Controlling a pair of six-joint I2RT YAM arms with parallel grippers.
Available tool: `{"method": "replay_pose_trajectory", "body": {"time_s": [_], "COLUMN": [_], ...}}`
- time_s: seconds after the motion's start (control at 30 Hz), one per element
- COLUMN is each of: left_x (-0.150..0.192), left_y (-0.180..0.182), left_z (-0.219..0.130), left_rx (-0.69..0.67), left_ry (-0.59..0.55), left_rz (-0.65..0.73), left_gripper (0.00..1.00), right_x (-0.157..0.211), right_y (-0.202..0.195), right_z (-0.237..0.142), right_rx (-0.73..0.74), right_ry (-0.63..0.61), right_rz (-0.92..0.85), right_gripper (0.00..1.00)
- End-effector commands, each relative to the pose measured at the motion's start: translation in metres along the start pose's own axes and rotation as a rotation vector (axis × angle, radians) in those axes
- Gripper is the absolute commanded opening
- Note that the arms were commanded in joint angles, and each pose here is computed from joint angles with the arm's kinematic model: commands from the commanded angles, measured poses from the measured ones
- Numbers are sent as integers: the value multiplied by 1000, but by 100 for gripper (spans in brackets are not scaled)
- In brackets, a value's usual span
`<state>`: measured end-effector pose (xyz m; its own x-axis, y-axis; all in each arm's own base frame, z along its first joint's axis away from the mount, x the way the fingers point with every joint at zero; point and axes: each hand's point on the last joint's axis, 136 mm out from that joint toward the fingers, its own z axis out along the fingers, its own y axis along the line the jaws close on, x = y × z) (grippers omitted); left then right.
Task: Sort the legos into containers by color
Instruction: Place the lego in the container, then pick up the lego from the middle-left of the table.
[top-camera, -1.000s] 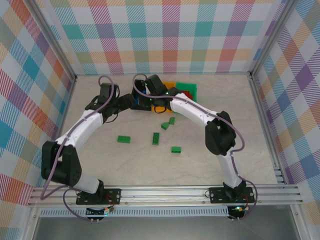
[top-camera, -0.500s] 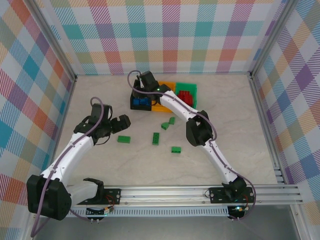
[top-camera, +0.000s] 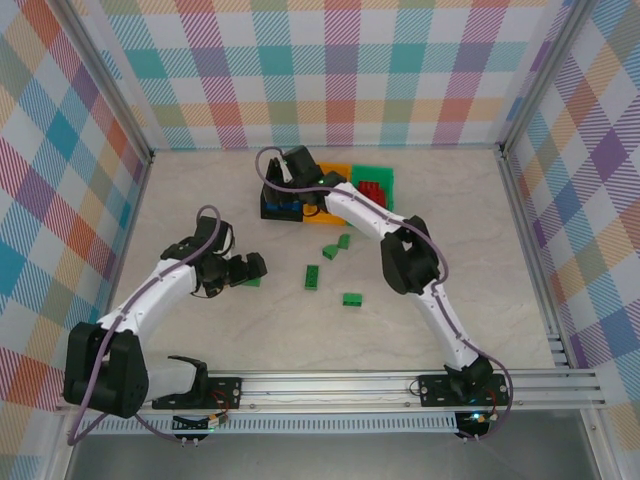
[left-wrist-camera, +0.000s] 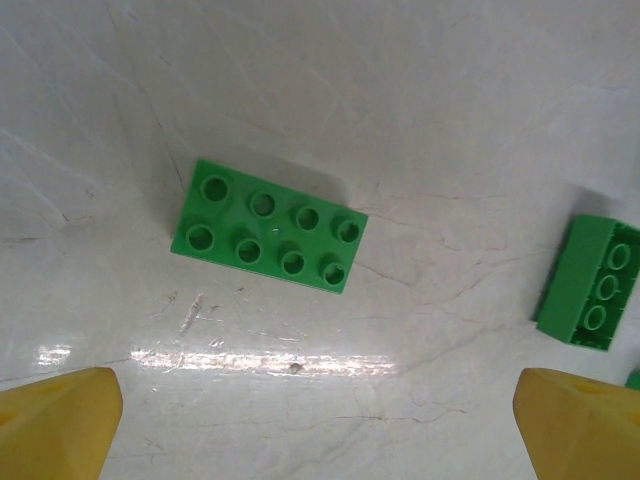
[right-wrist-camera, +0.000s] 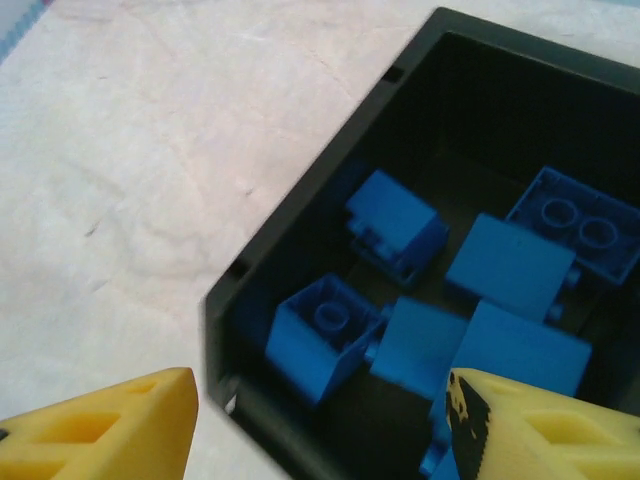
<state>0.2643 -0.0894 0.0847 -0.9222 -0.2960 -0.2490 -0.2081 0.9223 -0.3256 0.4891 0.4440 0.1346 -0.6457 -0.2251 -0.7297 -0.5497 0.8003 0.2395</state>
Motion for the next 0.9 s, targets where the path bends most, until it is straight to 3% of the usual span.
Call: {"method": "replay_pose_trajectory", "body": {"time_s": [0.0,0.3,0.57,0.73,0.87], "left_x": [4,-1,-10,-5,-1], "left_y": [3,10,20,25,20], "left_z": [4,32,55,73,79], "left_rx": [-37,-141,-229,-254,-240], "left_ry": [47,119,147,195,206], "left_rz": [40,75,96,108,114], "left_gripper": [100,90,90,83,79], "right_x": [-29,26,135,200,215], "right_y": [37,34,39,31,14], "right_z": [-59,-117,-136,-140,-143], "right_rx": [-82,-100,-144,-33,59], "right_ry": [-90,-12,225,362,375], "right_rz": [-49,7,51,61,90], "right_gripper": [67,66,65,66,67]}}
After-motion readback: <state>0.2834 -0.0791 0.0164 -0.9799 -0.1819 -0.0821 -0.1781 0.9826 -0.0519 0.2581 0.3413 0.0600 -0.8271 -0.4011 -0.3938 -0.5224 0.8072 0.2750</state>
